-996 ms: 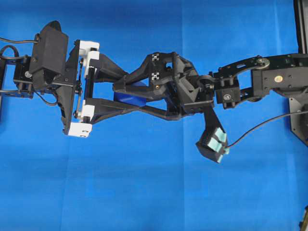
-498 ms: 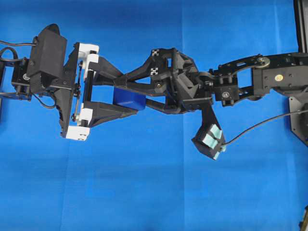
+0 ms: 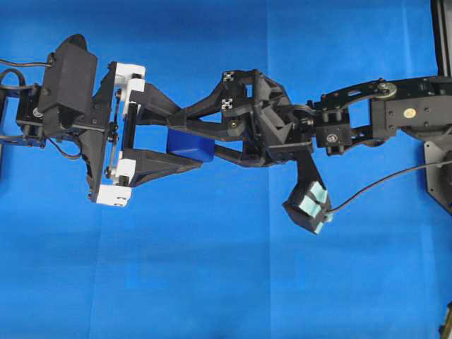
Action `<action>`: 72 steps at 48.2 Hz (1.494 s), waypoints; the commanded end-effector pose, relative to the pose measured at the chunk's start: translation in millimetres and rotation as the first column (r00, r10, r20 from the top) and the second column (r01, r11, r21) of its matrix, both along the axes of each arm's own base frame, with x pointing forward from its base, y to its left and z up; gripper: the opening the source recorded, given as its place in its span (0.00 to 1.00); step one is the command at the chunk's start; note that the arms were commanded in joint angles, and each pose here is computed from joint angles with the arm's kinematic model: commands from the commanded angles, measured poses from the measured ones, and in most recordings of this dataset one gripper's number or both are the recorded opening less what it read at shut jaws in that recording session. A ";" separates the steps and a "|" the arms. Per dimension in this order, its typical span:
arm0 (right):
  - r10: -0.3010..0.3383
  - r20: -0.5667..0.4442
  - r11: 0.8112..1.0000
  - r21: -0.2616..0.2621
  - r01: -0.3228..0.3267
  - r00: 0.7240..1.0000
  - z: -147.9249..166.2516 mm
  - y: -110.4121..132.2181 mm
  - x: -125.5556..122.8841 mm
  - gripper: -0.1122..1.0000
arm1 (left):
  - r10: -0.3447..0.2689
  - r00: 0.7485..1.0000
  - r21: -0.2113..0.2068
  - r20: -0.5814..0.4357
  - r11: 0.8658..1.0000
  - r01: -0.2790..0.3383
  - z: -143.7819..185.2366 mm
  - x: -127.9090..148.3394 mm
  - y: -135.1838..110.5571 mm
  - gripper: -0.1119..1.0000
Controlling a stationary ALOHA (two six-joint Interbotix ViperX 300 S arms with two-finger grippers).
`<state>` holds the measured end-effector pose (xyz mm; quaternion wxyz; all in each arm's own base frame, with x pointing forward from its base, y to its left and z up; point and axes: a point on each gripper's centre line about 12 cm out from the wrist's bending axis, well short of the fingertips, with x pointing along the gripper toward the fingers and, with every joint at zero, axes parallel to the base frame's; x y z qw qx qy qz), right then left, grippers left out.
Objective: Handover the blue block to the right arm after grasping it with the left arm, then place it in the designated position.
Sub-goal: 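Close the right gripper on the cube's exposed side, then open the left gripper and pull the right gripper away with the cube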
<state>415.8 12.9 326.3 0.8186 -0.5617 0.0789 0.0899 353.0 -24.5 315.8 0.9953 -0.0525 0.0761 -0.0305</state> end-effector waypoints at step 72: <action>-0.063 0.013 0.998 -0.008 0.063 0.998 22.2 3.0 -98.9 0.43 | 0.024 0.998 0.002 0.063 1.000 -0.024 19.3 -34.2 10.2 0.94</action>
